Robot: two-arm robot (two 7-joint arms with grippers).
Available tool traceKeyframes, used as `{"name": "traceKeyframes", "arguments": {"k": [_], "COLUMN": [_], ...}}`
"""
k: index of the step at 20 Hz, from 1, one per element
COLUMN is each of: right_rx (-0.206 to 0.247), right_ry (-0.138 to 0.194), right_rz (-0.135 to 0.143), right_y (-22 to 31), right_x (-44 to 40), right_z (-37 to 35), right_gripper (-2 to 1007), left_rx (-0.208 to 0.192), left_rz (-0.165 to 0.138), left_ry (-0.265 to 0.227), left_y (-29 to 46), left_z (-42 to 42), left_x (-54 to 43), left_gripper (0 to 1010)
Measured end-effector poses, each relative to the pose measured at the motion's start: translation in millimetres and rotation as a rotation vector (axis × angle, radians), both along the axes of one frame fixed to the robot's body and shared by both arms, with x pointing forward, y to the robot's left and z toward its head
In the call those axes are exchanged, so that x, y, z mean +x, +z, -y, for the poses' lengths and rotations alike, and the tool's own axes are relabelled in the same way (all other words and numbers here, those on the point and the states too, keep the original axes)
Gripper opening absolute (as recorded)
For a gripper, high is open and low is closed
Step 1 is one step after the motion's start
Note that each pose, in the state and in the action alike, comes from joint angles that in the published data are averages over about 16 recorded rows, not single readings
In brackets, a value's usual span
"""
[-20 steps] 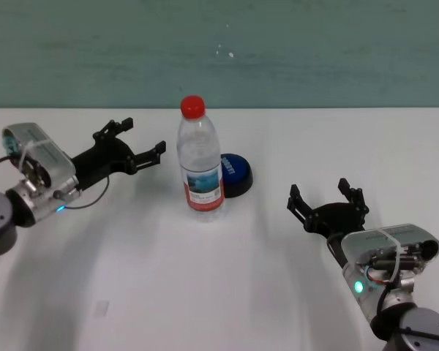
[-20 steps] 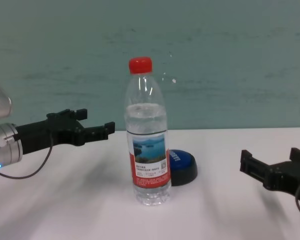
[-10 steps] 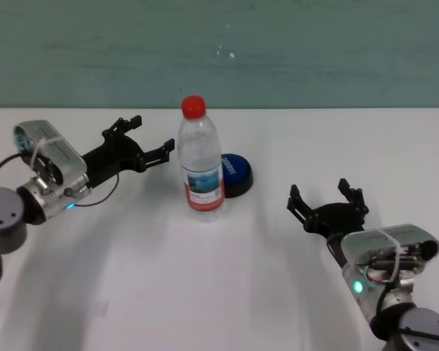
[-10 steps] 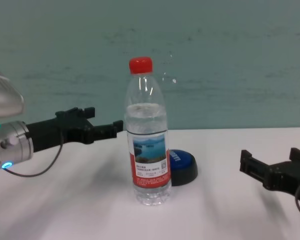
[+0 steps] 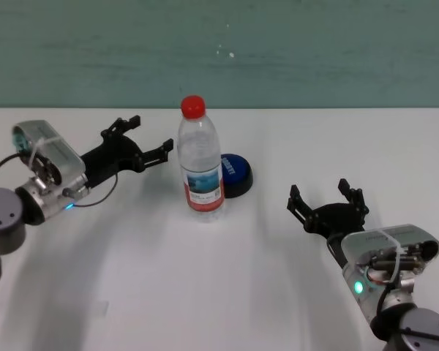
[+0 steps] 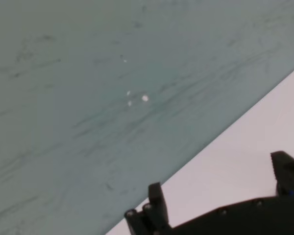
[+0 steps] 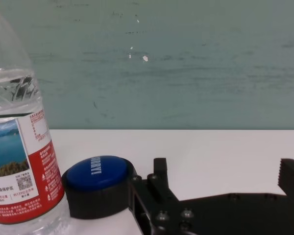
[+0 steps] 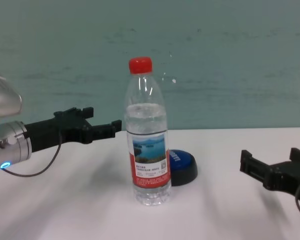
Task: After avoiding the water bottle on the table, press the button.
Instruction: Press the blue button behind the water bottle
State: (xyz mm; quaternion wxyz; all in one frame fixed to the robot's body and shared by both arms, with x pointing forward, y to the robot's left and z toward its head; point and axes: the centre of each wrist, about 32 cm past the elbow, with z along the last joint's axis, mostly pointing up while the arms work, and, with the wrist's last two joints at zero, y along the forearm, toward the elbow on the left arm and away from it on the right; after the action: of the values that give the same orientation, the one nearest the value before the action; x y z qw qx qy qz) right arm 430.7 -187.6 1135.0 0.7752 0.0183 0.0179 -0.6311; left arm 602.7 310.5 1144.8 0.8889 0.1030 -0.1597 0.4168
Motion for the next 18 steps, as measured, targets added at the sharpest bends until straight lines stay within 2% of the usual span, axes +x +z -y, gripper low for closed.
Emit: {"name": "traceKeyframes", "arguments": {"k": [5,9,13,18], "right_rx": [0.0,0.0,0.0,0.0], "right_ry": [0.0,0.0,0.0,0.0], "right_rz": [0.0,0.0,0.0,0.0], "right_y": [0.0,0.0,0.0,0.0], "right_x": [0.0,0.0,0.0,0.0], "right_z": [0.0,0.0,0.0,0.0], "right_gripper": [1004,1004,1004,1004], "left_rx": [0.0,0.011,0.03,0.056], "left_rz": [-0.004,-0.003,0.006,0.02], "left_ry": [0.039,0.075,0.094,0.104], "left_y": [-0.6,0.6,4.0,9.7], "left_z": [-4.4,-8.0,-9.6,-7.0], "left_x": [-7.4,-18.3,-33.9,-57.4], "left_gripper": [1000,1000,1000,1000]}}
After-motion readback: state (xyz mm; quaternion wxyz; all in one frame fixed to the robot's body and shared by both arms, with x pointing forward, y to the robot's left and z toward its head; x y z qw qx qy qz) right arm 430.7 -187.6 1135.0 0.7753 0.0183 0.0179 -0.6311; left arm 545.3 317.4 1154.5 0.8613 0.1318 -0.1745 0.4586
